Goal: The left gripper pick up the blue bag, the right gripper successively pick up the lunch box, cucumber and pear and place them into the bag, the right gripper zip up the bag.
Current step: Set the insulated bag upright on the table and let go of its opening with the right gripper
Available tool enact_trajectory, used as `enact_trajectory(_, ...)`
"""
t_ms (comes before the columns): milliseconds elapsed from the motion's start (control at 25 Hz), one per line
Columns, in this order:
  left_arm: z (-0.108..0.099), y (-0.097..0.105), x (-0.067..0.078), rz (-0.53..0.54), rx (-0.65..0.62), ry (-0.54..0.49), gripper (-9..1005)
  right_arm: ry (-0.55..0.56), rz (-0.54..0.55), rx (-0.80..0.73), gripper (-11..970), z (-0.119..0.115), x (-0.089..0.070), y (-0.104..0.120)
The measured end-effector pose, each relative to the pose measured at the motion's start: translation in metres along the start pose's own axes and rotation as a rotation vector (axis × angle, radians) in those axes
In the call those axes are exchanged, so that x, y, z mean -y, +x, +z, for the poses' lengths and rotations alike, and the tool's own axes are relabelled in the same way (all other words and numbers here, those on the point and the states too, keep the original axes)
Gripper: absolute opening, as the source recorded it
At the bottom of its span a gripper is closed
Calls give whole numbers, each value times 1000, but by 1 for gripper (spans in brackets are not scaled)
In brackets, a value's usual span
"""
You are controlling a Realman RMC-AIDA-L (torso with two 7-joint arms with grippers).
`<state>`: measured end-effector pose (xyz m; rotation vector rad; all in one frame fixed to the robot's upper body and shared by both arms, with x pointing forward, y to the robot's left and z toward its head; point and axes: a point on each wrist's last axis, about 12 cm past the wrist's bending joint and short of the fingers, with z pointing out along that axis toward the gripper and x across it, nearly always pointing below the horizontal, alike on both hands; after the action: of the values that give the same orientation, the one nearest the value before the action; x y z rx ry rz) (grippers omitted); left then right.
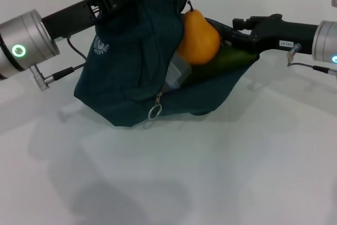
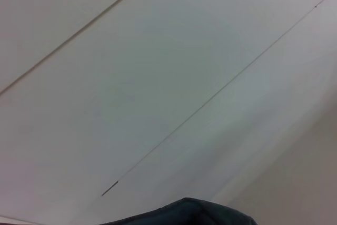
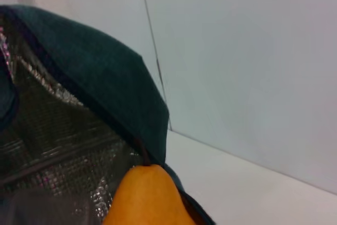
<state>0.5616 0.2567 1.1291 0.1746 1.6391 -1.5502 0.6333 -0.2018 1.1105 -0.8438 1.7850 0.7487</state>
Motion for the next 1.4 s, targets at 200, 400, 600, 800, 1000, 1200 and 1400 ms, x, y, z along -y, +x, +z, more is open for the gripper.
enact_trajectory(200,0,0,0,1,2,1,48,13,-3,-14,287,2,2,0)
enact_trajectory(400,0,-1,0,2,2,1,48,14,-6,-12,122,1,2,-1)
enact_trajectory(600,0,-1,0,3,2,1,48,11,-4,-9,66,1,3,-3)
enact_trajectory(800,0,-1,0,3,4,1,48,-16,-1,15,11,-1,0,-7)
enact_trajectory(1000,0,1,1,2,-4,8,48,-76,21,114,1,-21,-1,-24)
enact_trajectory(1200,10,5,3,-11,-40,35,48,-90,72,236,1,-53,2,-41)
enact_trajectory(1400,24,16,8,-33,-92,87,48,-138,130,344,2,-81,3,-47)
